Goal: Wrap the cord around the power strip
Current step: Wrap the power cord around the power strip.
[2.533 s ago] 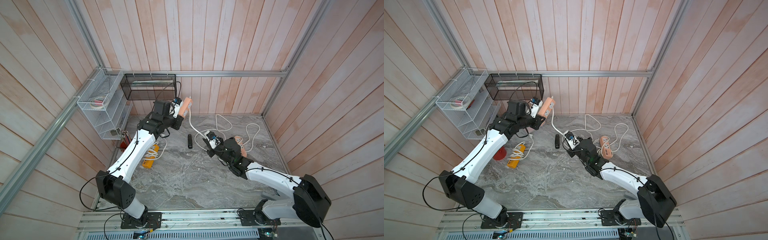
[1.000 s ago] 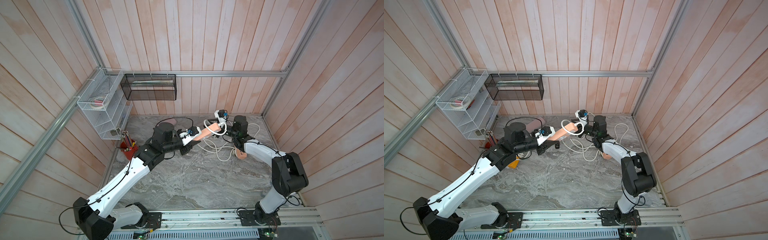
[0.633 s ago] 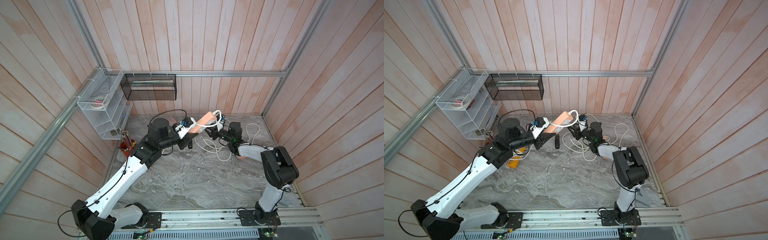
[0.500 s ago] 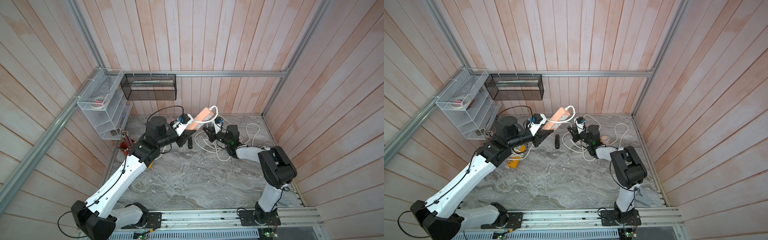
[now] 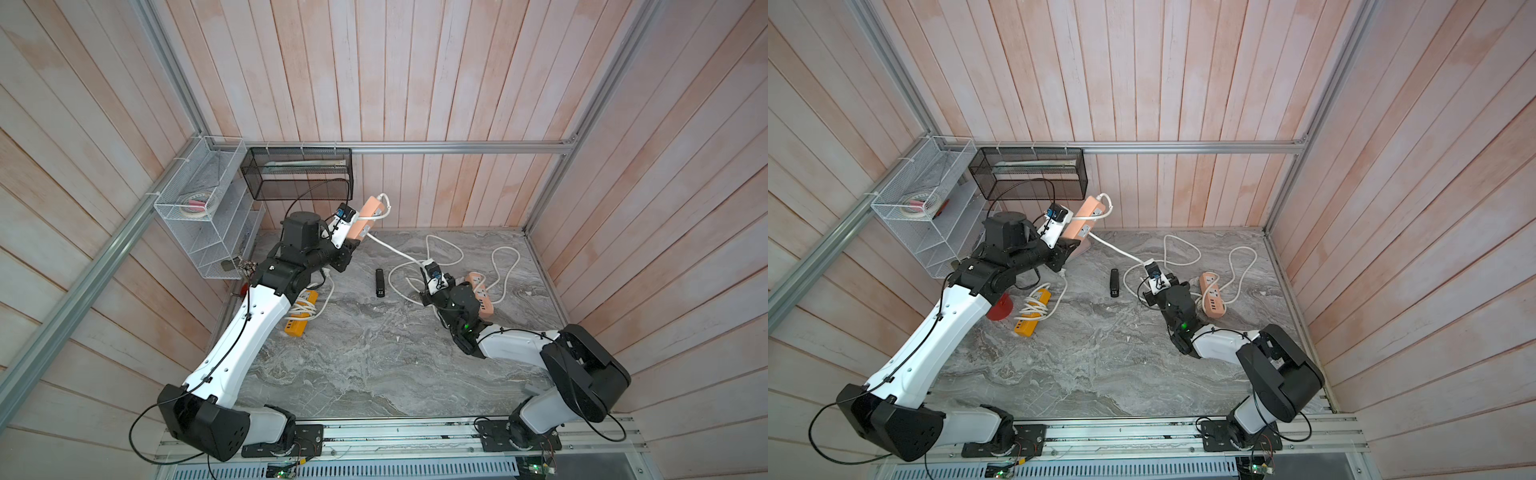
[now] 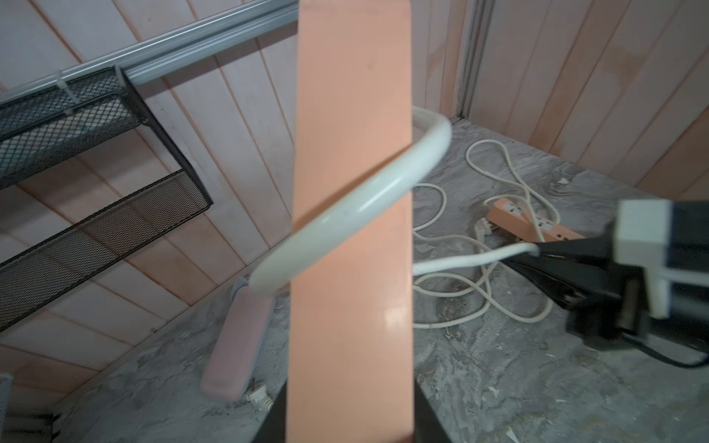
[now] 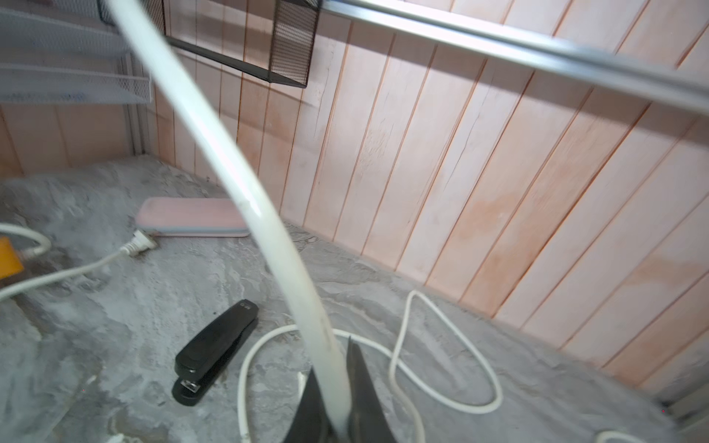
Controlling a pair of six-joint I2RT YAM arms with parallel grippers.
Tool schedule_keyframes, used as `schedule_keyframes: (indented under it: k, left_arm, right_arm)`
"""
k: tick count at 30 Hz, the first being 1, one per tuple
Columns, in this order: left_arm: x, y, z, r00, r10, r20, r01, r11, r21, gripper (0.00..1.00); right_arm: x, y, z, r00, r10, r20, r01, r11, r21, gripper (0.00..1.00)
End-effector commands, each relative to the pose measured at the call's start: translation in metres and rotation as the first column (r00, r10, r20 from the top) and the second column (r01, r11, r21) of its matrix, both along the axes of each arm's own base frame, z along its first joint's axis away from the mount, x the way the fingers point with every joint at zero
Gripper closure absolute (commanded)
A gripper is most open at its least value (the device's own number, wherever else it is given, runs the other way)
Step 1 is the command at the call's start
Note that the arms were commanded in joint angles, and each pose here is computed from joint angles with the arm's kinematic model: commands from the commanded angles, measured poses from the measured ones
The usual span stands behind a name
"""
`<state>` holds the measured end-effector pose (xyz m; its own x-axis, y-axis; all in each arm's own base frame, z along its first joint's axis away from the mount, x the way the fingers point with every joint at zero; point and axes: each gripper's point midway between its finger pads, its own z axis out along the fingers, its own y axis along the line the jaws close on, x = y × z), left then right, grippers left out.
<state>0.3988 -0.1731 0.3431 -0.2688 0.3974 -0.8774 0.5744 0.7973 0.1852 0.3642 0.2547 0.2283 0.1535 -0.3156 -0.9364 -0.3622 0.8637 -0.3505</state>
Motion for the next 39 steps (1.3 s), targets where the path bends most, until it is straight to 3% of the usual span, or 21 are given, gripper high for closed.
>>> schedule_keyframes:
  k: [1,5,7,11,18,19,23,26,28,31,33,39]
  left_arm:
    - [0.023,0.024,-0.026,0.991,0.129,-0.035,-0.124,0.984,0.125,1.00]
    - [0.015,0.001,-0.075,0.991,0.053,-0.126,-0.016,0.960,0.280,1.00]
    - [0.003,-0.012,-0.090,0.985,-0.007,-0.171,0.059,0.952,0.301,1.00]
    - [-0.027,-0.036,-0.112,0.949,-0.141,-0.281,0.214,0.945,0.246,1.00]
    - [-0.098,-0.080,-0.124,0.821,-0.436,-0.370,0.504,0.856,0.110,1.00]
    - [-0.107,-0.085,-0.123,0.797,-0.474,-0.374,0.541,0.835,0.095,1.00]
    - [-0.163,-0.109,-0.116,0.635,-0.668,-0.387,0.720,0.694,-0.016,1.00]
    - [-0.193,-0.123,-0.087,0.535,-0.790,-0.299,0.799,0.588,-0.127,1.00]
    - [-0.203,-0.127,-0.064,0.503,-0.835,-0.223,0.824,0.541,-0.167,1.00]
    - [-0.205,-0.131,-0.035,0.500,-0.858,-0.116,0.843,0.513,-0.163,1.00]
    - [-0.201,-0.133,-0.022,0.513,-0.856,-0.061,0.844,0.517,-0.147,1.00]
    - [-0.169,-0.138,-0.003,0.628,-0.777,0.035,0.776,0.622,-0.106,1.00]
  right_arm:
    - [-0.010,-0.021,0.047,0.966,-0.147,0.213,0.182,0.971,-0.157,1.00]
    - [-0.026,0.003,0.103,0.954,-0.029,0.299,0.082,0.983,-0.167,1.00]
    - [-0.029,0.010,0.128,0.946,0.016,0.325,0.041,0.985,-0.167,1.00]
    - [-0.018,0.015,0.164,0.940,0.094,0.327,-0.047,0.988,-0.148,1.00]
    - [0.044,0.010,0.171,0.958,0.263,0.111,-0.253,0.963,-0.096,1.00]
    - [0.052,0.009,0.168,0.955,0.288,0.072,-0.282,0.955,-0.088,1.00]
    - [0.072,0.018,0.139,0.888,0.446,-0.117,-0.455,0.888,-0.064,1.00]
    - [0.083,0.014,0.116,0.794,0.561,-0.232,-0.564,0.823,0.059,1.00]
    - [0.088,0.014,0.103,0.734,0.623,-0.270,-0.606,0.781,0.152,1.00]
    - [0.090,0.020,0.085,0.687,0.673,-0.274,-0.624,0.739,0.253,0.91]
    - [0.093,0.023,0.077,0.690,0.679,-0.251,-0.608,0.731,0.308,0.82]
    - [0.111,0.031,0.045,0.744,0.634,-0.210,-0.520,0.748,0.413,0.62]
